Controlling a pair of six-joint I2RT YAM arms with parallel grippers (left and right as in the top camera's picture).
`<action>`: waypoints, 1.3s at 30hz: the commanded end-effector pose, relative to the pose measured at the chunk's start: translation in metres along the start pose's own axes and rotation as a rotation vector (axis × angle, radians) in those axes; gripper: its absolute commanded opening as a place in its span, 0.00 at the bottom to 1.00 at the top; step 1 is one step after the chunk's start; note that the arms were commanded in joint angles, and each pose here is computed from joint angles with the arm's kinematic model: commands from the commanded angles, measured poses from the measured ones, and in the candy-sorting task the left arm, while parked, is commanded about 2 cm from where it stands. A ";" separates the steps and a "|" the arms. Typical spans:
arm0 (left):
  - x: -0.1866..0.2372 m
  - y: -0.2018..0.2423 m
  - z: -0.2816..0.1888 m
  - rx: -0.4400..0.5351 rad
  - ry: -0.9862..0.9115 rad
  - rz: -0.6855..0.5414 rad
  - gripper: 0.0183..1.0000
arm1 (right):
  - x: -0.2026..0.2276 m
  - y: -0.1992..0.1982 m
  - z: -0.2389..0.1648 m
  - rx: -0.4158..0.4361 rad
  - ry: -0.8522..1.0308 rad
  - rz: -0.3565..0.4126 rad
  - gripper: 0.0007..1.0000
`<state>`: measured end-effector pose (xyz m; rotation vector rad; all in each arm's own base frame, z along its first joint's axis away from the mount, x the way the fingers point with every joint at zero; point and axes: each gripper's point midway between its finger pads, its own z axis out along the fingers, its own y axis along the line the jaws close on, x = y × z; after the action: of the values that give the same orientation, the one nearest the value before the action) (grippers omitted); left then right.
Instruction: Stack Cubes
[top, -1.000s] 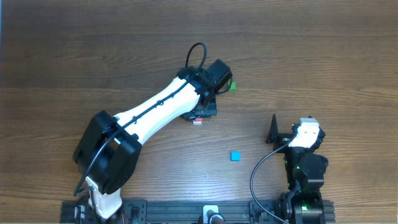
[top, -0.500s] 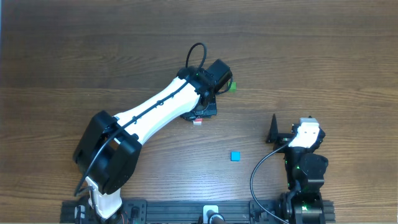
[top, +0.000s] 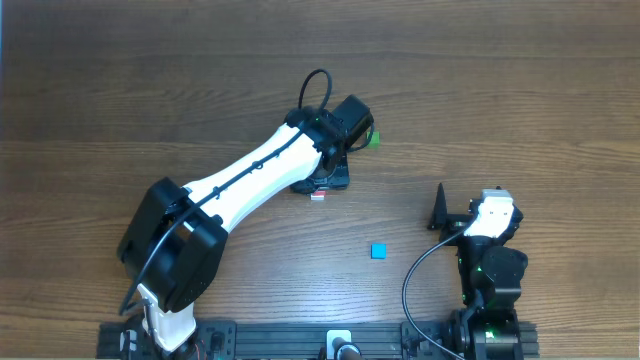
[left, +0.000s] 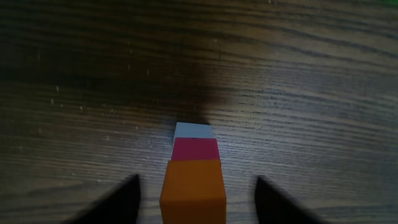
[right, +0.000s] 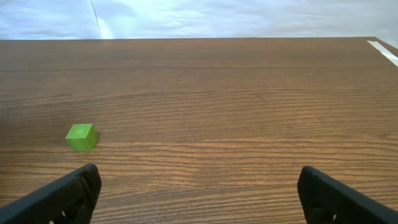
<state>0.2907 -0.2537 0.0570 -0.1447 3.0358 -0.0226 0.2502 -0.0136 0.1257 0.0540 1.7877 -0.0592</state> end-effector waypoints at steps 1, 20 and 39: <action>-0.007 -0.002 0.000 -0.002 -0.023 -0.009 0.94 | 0.003 -0.002 0.000 0.007 0.003 0.003 0.99; -0.106 0.093 -0.230 0.270 -0.701 -0.234 1.00 | 0.003 -0.002 0.000 0.007 0.003 0.003 0.99; -0.035 0.243 -0.278 0.268 -1.265 -0.139 1.00 | 0.003 -0.002 0.000 0.007 0.003 0.003 0.99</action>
<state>0.2917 -0.0036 0.3598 -0.3272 1.7343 -0.2490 0.2502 -0.0136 0.1257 0.0540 1.7877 -0.0592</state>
